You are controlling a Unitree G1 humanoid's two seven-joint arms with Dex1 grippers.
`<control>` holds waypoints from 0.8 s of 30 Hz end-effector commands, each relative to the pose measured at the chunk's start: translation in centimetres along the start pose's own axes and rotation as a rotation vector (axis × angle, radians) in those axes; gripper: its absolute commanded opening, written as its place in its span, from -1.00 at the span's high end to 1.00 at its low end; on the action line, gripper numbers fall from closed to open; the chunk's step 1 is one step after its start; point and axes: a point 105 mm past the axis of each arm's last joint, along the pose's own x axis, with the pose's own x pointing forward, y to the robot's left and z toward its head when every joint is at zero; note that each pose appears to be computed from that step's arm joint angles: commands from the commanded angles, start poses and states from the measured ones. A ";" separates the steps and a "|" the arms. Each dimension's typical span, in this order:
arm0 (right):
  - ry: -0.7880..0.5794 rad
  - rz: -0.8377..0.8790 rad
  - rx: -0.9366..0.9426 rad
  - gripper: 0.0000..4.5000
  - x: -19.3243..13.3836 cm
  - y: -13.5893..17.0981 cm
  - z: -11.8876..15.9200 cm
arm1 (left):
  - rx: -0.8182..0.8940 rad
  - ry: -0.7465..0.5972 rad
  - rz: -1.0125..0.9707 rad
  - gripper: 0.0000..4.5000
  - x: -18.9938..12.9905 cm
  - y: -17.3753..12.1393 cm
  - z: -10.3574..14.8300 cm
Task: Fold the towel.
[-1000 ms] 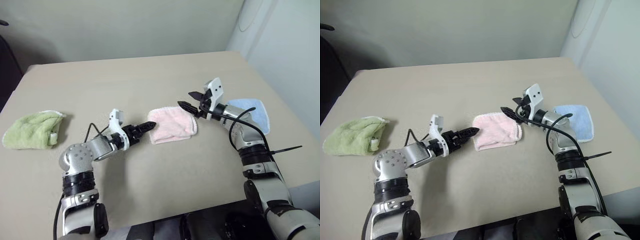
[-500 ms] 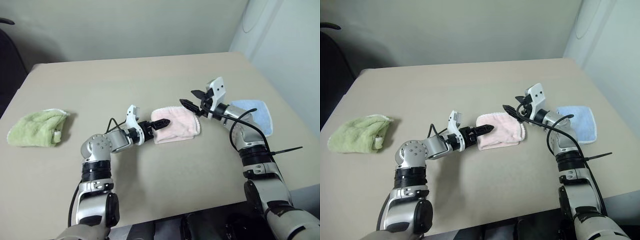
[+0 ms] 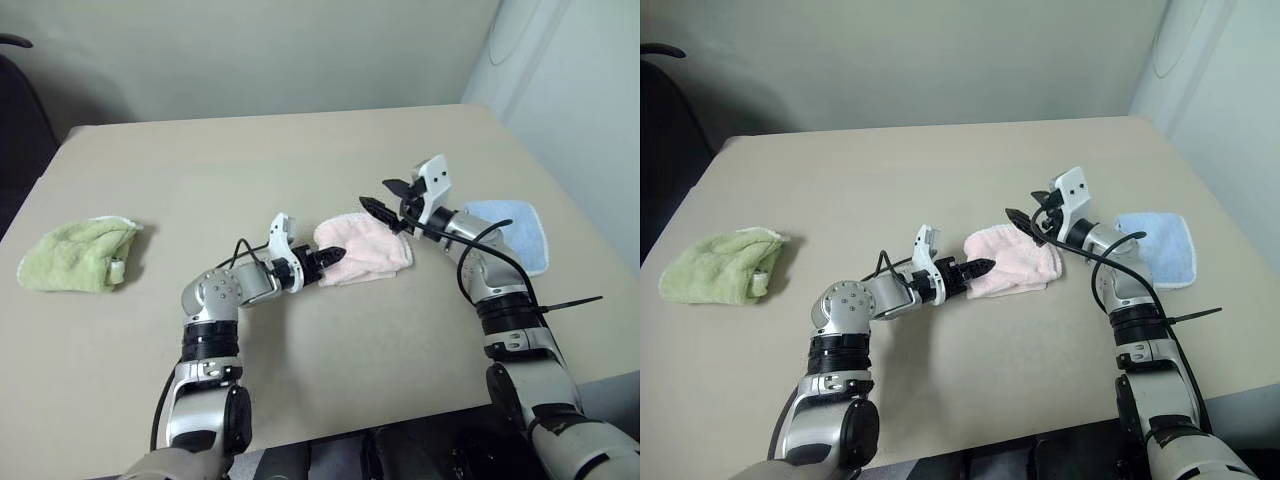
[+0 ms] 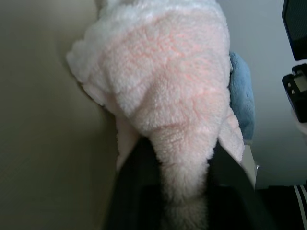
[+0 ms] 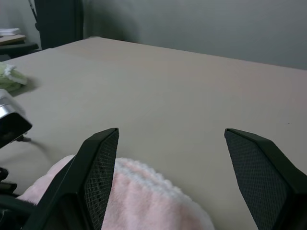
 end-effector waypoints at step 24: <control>-0.115 -0.104 -0.028 -0.66 0.6 -2.1 2.7 | 0.038 -1.174 0.502 1.00 -34.7 3.2 18.1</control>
